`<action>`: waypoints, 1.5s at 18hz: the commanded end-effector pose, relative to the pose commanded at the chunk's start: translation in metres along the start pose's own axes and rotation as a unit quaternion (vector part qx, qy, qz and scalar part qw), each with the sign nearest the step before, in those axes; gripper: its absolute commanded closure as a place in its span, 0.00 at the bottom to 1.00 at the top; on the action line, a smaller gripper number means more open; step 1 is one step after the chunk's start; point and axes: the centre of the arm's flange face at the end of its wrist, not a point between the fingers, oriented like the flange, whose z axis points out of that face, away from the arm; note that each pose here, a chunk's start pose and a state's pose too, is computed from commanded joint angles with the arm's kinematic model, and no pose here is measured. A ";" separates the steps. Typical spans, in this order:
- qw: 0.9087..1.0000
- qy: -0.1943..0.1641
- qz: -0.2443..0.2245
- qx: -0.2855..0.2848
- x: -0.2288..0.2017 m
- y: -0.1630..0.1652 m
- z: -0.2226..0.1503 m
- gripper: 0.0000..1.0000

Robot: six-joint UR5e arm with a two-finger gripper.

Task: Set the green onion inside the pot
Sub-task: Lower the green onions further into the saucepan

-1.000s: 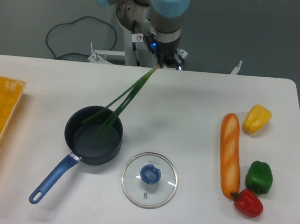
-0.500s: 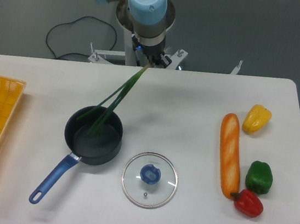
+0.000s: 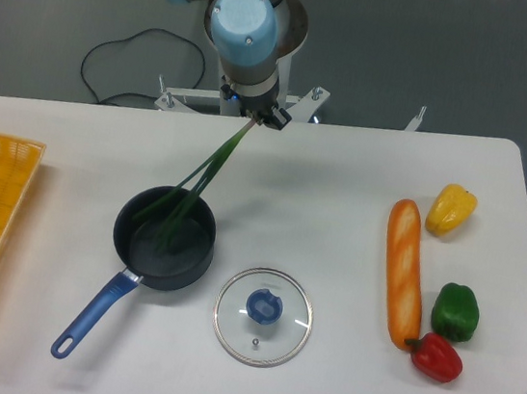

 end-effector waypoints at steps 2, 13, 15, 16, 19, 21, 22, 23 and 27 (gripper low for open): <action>1.000 0.002 -0.007 -0.003 -0.001 -0.006 0.002 0.85; 1.000 -0.005 -0.029 -0.005 -0.015 -0.037 0.003 0.84; 1.000 -0.007 -0.025 -0.005 -0.014 -0.043 0.004 0.84; 1.000 -0.007 -0.025 -0.005 -0.015 -0.043 0.005 0.84; 1.000 -0.005 -0.025 -0.006 -0.017 -0.045 0.007 0.83; 1.000 -0.008 -0.026 -0.005 -0.019 -0.047 0.008 0.83; 1.000 -0.006 -0.025 -0.005 -0.019 -0.048 0.010 0.83; 1.000 -0.006 -0.025 -0.007 -0.021 -0.049 0.011 0.83; 1.000 -0.006 -0.021 -0.008 -0.020 -0.054 0.011 0.83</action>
